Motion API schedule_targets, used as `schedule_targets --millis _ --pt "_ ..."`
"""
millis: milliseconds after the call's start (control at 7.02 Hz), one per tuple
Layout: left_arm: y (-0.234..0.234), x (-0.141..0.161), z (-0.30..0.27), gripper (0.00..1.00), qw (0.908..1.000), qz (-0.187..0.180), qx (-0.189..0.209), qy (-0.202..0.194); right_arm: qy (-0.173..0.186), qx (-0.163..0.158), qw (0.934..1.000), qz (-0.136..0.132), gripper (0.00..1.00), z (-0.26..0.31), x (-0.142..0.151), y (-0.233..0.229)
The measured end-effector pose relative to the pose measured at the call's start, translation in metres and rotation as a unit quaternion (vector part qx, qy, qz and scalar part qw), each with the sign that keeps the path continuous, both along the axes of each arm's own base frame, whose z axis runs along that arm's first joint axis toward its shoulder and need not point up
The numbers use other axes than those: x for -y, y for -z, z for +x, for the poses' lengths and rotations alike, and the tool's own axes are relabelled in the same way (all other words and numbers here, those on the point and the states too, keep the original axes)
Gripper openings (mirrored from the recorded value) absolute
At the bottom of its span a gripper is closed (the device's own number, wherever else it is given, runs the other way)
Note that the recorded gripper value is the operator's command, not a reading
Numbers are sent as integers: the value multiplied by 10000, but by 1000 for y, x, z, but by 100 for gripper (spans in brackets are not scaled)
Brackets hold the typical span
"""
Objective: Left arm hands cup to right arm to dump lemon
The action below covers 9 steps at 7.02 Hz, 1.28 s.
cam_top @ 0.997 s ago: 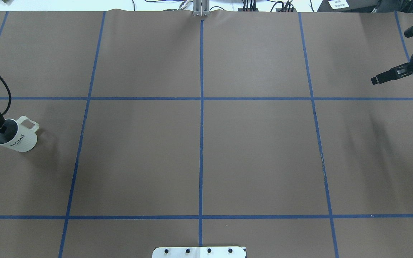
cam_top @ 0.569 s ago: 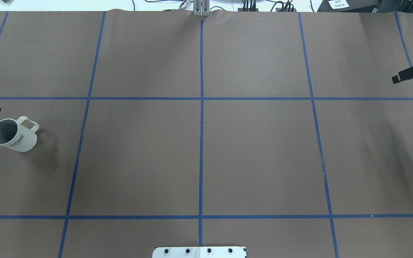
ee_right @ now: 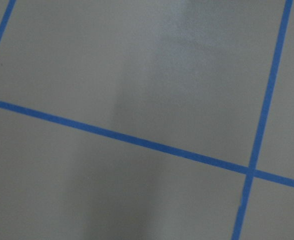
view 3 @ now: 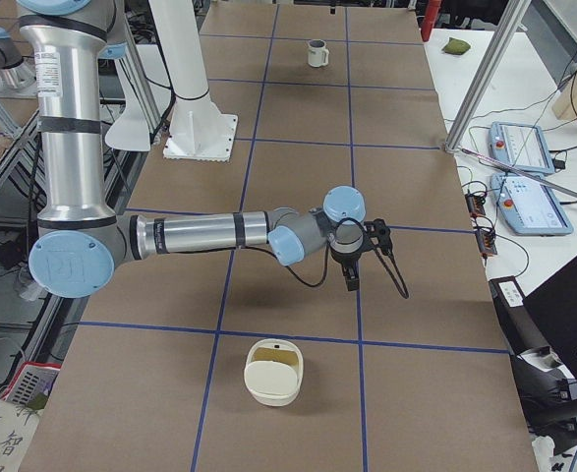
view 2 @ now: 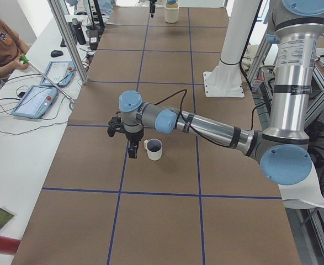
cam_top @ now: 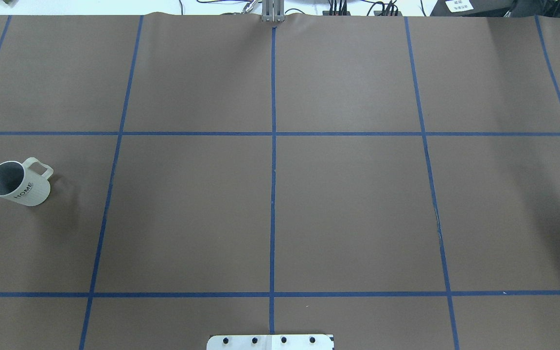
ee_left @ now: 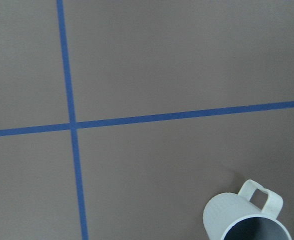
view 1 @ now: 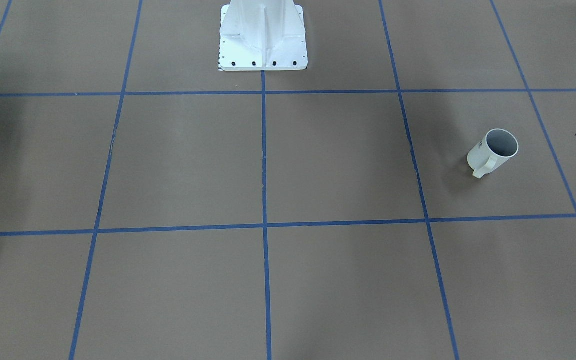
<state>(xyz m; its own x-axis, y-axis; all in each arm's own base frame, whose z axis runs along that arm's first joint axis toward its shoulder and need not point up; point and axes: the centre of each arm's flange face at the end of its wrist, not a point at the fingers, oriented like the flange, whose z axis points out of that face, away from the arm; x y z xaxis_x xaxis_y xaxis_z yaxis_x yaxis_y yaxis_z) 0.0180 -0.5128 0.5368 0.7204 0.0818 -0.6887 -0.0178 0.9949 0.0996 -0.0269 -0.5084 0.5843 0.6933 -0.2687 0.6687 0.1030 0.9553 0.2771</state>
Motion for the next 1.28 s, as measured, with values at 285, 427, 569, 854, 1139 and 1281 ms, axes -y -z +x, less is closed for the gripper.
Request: schedule_targets --millis 285,427,569,854,1139,1281 --pt "-25 2 -33 100 9997 -179 -15 158 211 -215 9994 -195 100 45 -27 -10" --pt "-34 0 -43 100 9993 -278 -70 220 172 -228 9992 -294 100 64 -49 -19" --pt "-44 -4 -49 100 9988 -411 -91 267 132 -226 9991 -346 100 74 -67 -23" --pt "-66 -14 -57 100 9972 -663 -88 332 90 -219 9989 -405 100 80 -80 -27" --pt "-71 -19 -60 100 9970 -689 -75 347 45 -227 9987 -444 100 81 -79 -29" --pt "-68 -18 -61 100 9974 -637 -49 346 29 -232 9987 -452 100 81 -79 -29"
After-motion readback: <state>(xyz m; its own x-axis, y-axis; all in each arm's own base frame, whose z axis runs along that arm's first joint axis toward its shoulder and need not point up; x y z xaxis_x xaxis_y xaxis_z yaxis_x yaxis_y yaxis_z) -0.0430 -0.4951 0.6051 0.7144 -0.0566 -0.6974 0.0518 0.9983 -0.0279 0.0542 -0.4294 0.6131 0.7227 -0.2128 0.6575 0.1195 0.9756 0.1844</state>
